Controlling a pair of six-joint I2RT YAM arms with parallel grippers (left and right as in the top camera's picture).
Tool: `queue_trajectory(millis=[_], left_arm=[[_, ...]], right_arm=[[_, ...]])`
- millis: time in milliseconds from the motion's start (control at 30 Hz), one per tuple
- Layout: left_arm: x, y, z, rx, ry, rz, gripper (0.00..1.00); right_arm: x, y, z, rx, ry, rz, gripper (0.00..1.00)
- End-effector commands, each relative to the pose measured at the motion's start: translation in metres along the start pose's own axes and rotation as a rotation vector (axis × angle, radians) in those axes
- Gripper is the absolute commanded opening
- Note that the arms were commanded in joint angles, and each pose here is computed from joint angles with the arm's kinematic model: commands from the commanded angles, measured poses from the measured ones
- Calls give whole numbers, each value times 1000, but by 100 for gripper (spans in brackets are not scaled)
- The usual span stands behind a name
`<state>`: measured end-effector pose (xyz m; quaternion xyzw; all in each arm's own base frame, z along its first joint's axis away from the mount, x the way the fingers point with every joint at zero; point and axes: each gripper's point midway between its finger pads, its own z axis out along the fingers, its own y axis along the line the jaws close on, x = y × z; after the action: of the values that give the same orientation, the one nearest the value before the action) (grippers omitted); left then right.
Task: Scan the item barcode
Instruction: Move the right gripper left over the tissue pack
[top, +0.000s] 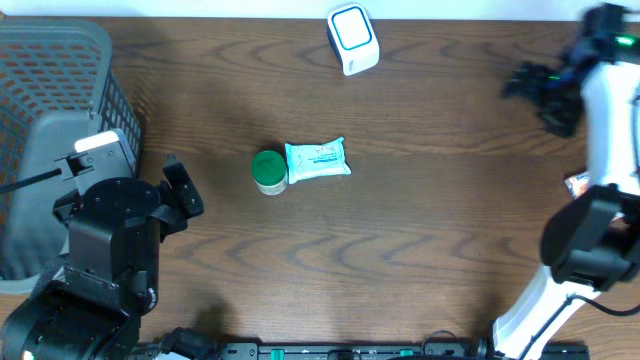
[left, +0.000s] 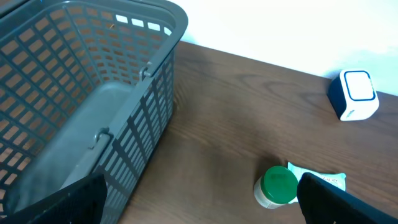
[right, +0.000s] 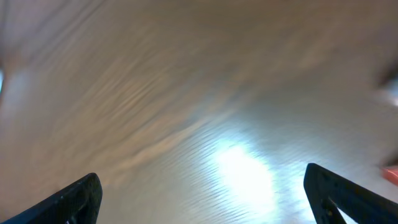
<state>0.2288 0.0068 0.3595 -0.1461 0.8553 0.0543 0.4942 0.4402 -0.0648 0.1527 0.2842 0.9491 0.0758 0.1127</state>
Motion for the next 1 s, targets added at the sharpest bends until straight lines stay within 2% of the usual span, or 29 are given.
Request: queue_trajectory(millis=[0,100,233,533,800,967], left_arm=[[-1,3,0,-14,-5,-4,98],[-1,3,0,-14,-5,-4,98],[-1,3,0,-14,-5,-4,98],[-1,3,0,-14,-5,-4,98],[-1,3,0,-14,-5,-4,98],[-1,3,0,-14,-5,-4,98]], right_arm=[[32,69,5,-81,26,-330,99],[62,124,14,-194,47,-506,99],[111,176,28,-362,161,-608,99],[145,197,46,-318,201,-667,99],[156,218,53,-435,211,-688,99],[161,211,74,-509,248,-658,99]])
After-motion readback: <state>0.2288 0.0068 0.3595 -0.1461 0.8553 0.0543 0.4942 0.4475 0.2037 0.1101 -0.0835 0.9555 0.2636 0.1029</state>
